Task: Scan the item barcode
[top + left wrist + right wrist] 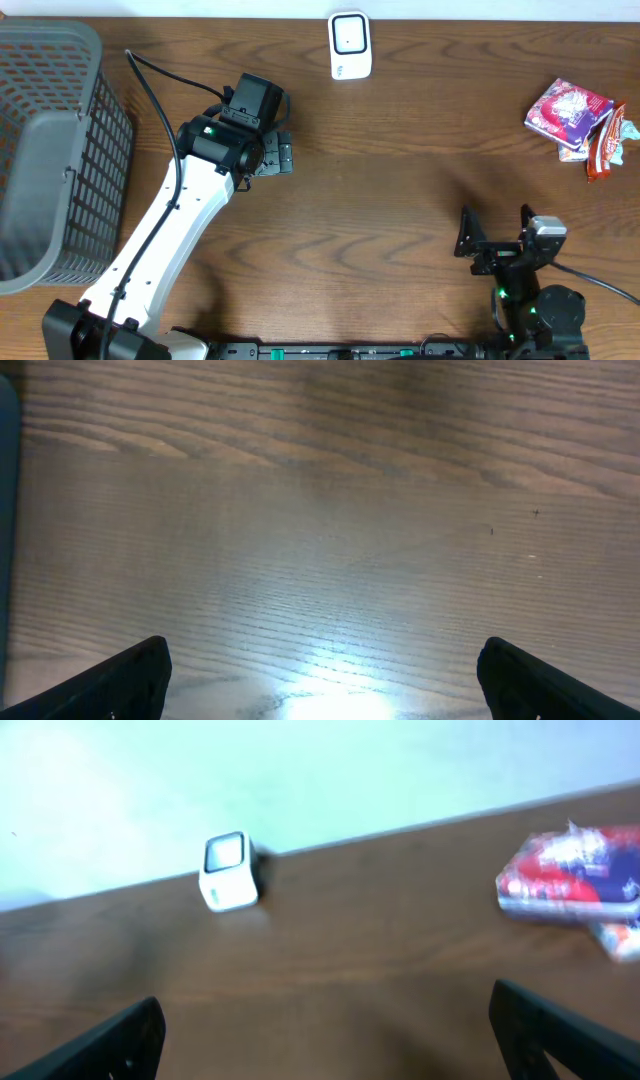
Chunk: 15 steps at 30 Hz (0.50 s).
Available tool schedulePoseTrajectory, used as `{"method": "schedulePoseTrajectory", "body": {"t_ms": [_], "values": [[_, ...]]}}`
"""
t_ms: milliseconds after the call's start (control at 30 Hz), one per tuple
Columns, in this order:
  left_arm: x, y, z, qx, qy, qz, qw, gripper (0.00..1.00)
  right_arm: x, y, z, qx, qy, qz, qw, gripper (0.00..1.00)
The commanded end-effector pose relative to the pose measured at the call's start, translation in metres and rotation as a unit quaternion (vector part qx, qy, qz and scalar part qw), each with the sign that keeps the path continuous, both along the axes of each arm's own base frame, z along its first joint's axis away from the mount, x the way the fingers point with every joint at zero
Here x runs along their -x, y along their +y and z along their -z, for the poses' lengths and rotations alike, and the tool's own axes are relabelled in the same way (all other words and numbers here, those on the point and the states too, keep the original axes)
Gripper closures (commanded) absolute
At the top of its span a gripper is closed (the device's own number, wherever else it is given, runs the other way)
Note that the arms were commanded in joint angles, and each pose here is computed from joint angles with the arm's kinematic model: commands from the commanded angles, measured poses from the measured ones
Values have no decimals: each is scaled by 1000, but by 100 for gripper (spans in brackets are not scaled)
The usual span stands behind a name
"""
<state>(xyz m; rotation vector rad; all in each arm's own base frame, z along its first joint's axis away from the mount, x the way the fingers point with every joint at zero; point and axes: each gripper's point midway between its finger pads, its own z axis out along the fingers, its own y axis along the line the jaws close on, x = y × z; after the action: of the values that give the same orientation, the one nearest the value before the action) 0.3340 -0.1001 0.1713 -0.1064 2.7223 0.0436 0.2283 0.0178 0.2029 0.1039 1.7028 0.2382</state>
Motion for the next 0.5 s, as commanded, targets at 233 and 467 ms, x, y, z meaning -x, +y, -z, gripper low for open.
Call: {"method": "schedulePoseTrajectory", "body": {"t_ms": [233, 467], "values": [[1, 5, -1, -11, -3, 0, 1000, 2, -7, 6, 3, 42, -55, -20, 997, 1], [1, 5, -1, -11, -3, 0, 1000, 2, -12, 15, 11, 66, -83, -47, 993, 1]]}}
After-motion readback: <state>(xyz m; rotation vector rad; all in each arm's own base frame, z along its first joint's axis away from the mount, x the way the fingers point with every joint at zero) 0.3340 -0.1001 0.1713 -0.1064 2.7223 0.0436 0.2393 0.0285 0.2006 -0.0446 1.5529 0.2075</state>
